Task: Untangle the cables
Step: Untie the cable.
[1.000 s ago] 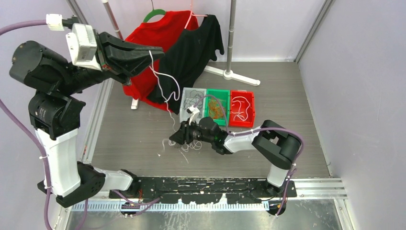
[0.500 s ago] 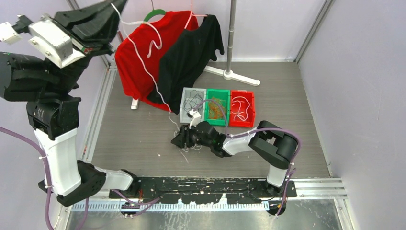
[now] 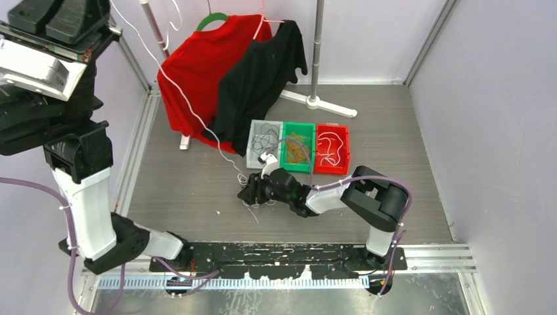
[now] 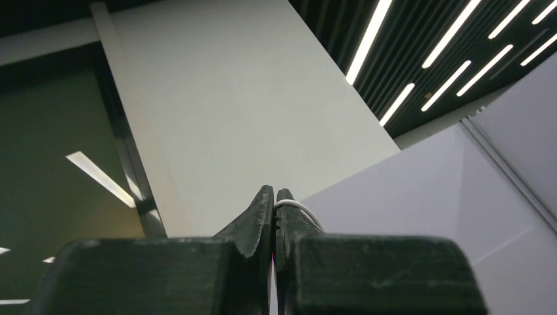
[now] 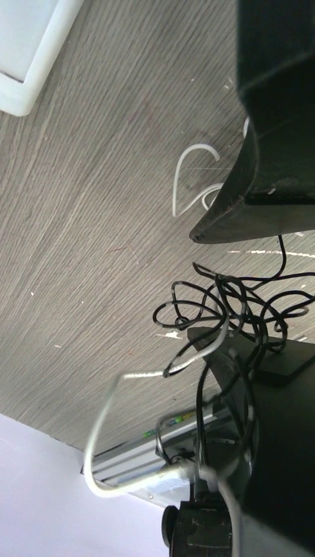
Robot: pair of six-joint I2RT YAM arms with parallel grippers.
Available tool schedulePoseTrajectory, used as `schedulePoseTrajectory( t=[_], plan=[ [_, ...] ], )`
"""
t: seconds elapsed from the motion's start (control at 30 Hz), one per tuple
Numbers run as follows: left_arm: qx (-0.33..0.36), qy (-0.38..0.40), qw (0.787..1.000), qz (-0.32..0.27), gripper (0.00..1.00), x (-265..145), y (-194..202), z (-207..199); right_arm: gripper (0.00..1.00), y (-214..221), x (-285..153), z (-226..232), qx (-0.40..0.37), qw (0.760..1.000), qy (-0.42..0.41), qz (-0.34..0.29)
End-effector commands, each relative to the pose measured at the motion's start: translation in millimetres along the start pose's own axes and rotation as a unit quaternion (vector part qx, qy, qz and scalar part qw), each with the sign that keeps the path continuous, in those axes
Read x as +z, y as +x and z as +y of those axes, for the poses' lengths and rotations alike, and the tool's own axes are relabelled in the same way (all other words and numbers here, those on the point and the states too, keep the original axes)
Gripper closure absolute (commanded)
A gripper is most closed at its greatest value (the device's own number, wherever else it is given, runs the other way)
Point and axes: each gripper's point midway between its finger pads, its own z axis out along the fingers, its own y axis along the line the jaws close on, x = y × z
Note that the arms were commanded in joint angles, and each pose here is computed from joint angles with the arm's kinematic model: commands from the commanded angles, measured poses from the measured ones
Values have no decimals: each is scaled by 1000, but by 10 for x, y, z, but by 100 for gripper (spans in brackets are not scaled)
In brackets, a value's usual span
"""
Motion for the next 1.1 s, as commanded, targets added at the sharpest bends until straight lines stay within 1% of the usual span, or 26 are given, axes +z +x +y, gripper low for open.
schedulePoseTrajectory(
  t=[0.0, 0.13, 0.2, 0.3, 0.37, 0.47, 0.53, 0.63, 0.7, 0.77, 0.8, 0.87, 1.0, 1.07],
  plan=[
    [75, -80, 990, -90, 100, 90, -522, 449, 45, -56, -25, -4, -5, 1000, 6, -19],
    [131, -108, 976, -138, 100, 107, -738, 571, 46, -9, -7, -41, 2, 1000, 11, -16],
    [149, -106, 973, -141, 100, 105, -725, 549, 46, 4, 0, -61, 4, 1000, 14, -16],
    [186, -124, 962, -160, 100, 78, -814, 601, 46, 21, -13, -105, 1, 1000, 26, -16],
    [187, -135, 959, -163, 100, 77, -838, 644, 46, 36, -38, -129, -2, 999, 31, -14],
    [177, -120, 966, -143, 100, 103, -714, 579, 45, 20, -67, -96, -13, 999, 32, -14],
    [138, -87, 981, -108, 100, 110, -541, 458, 46, -47, -88, -7, -22, 999, 21, -21],
    [101, -23, 992, -70, 100, 49, -241, 126, 44, -285, -180, 232, -45, 998, -8, -45],
    [77, 17, 996, -42, 100, -26, -54, -87, 40, -512, -301, 442, -75, 995, -30, -63],
    [55, 52, 997, -13, 100, -119, 89, -261, 33, -779, -455, 672, -111, 989, -50, -84],
    [42, 67, 997, 3, 100, -149, 241, -380, 30, -907, -535, 780, -128, 986, -59, -94],
    [22, 81, 996, 21, 100, -281, 273, -459, 23, -1182, -741, 1064, -158, 976, -92, -121],
    [-9, 114, 992, 56, 100, -446, 467, -683, 16, -1449, -998, 1484, -199, 956, -157, -148],
    [-20, 123, 990, 68, 100, -498, 511, -739, 15, -1466, -1053, 1613, -219, 947, -184, -147]
  ],
)
